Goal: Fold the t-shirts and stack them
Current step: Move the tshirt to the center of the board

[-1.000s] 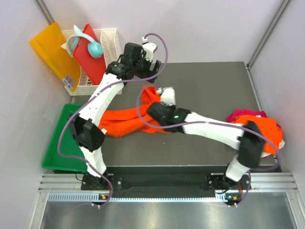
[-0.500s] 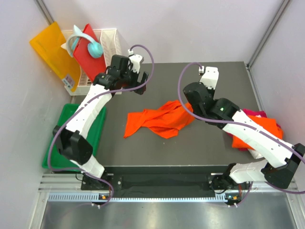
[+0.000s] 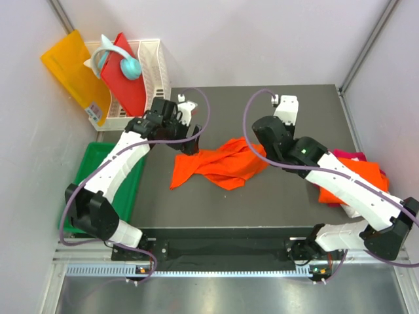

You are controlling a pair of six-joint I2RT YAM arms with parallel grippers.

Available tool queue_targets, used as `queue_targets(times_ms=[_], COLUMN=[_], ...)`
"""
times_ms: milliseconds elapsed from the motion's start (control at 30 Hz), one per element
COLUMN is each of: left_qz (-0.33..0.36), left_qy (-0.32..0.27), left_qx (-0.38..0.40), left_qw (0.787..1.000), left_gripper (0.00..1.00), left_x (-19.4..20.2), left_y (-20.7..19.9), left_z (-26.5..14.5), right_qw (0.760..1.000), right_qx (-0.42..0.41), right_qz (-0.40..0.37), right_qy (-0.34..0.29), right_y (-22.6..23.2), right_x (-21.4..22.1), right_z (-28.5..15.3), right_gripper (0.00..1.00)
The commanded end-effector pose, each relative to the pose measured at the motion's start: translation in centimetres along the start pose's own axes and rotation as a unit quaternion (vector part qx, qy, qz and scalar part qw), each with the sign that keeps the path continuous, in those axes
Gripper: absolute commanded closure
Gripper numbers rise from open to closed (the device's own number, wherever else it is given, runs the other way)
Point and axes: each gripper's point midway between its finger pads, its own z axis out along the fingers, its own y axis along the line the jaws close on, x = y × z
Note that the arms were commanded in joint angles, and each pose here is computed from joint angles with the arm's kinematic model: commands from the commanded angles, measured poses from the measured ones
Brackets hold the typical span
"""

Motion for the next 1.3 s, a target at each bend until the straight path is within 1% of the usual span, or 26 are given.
queue_targets(times_ms=[0, 100, 200, 267, 367, 400, 467, 533, 567, 667, 733, 767, 800, 867, 933, 1067, 1100, 1233, 1267], left_qz=[0.005, -0.009, -0.024, -0.031, -0.026, -0.02, -0.009, -0.005, -0.006, -0.018, -0.024, -0.025, -0.027, -0.03, -0.029, -0.029, -0.047, -0.06, -0.059], left_qy=[0.044, 0.068, 0.086, 0.085, 0.061, 0.043, 0.012, -0.013, -0.016, -0.008, -0.003, -0.002, 0.001, 0.008, 0.011, 0.006, 0.011, 0.016, 0.015], left_qx=[-0.005, -0.007, 0.004, 0.017, 0.05, 0.06, 0.075, 0.073, 0.062, 0.047, 0.041, 0.04, 0.037, 0.032, 0.024, 0.036, 0.042, 0.044, 0.036], left_qw=[0.999, 0.998, 0.996, 0.996, 0.997, 0.997, 0.997, 0.997, 0.998, 0.999, 0.999, 0.999, 0.999, 0.999, 0.999, 0.999, 0.998, 0.997, 0.997], left_gripper=[0.06, 0.09, 0.11, 0.12, 0.12, 0.12, 0.12, 0.12, 0.12, 0.12, 0.12, 0.11, 0.11, 0.11, 0.11, 0.11, 0.11, 0.11, 0.11], left_x=[3.0, 4.3, 4.5, 4.0, 2.2, 1.3, -0.3, -1.4, -1.7, -1.4, -0.9, -0.7, -0.5, -0.2, -0.2, -0.8, -0.8, -1.4, -1.6], left_y=[0.3, 0.5, 0.1, -0.4, -1.7, -2.2, -2.9, -3.1, -2.8, -2.2, -1.9, -1.9, -1.7, -1.4, -1.0, -1.3, -1.5, -1.4, -1.1], left_z=[0.5, 1.7, 2.6, 2.6, 2.0, 1.3, 0.7, 0.1, 0.0, 0.6, 1.1, 1.4, 1.7, 2.2, 2.4, 2.8, 3.3, 4.2, 4.3], right_qw=[1.0, 1.0, 0.999, 0.997, 0.991, 0.988, 0.984, 0.98, 0.978, 0.97, 0.968, 0.968, 0.967, 0.965, 0.963, 0.953, 0.952, 0.957, 0.962], right_qx=[-0.003, -0.013, -0.035, -0.075, -0.127, -0.146, -0.163, -0.182, -0.192, -0.229, -0.234, -0.237, -0.234, -0.242, -0.247, -0.282, -0.283, -0.264, -0.246], right_qz=[0.016, 0.012, 0.019, 0.018, -0.013, -0.019, -0.041, -0.051, -0.052, -0.052, -0.069, -0.065, -0.083, -0.086, -0.093, -0.092, -0.097, -0.1, -0.097], right_qy=[-0.004, 0.017, 0.035, 0.031, 0.041, 0.044, 0.059, 0.066, 0.069, 0.058, 0.057, 0.051, 0.052, 0.05, 0.054, 0.059, 0.063, 0.069, 0.063], right_y=[-1.2, -0.7, 0.4, 2.4, 5.7, 7.1, 9.2, 11.5, 12.4, 15.8, 17.2, 17.9, 18.4, 19.3, 19.8, 21.4, 21.6, 21.5, 20.9], right_x=[0.0, 1.5, 3.1, 3.7, 5.7, 6.3, 7.9, 8.8, 9.1, 8.1, 8.3, 7.5, 8.0, 7.4, 7.7, 7.9, 8.3, 8.5, 8.0], right_z=[-0.1, 0.1, -0.1, -1.3, -3.3, -4.1, -4.5, -4.8, -4.9, -5.8, -5.5, -5.6, -5.2, -5.3, -5.2, -5.8, -5.7, -5.2, -4.9], right_gripper=[1.0, 1.0, 1.0, 1.0, 1.0, 1.0, 1.0, 1.0, 1.0, 1.0, 1.0, 1.0, 1.0, 1.0, 1.0, 1.0, 1.0, 1.0, 0.96])
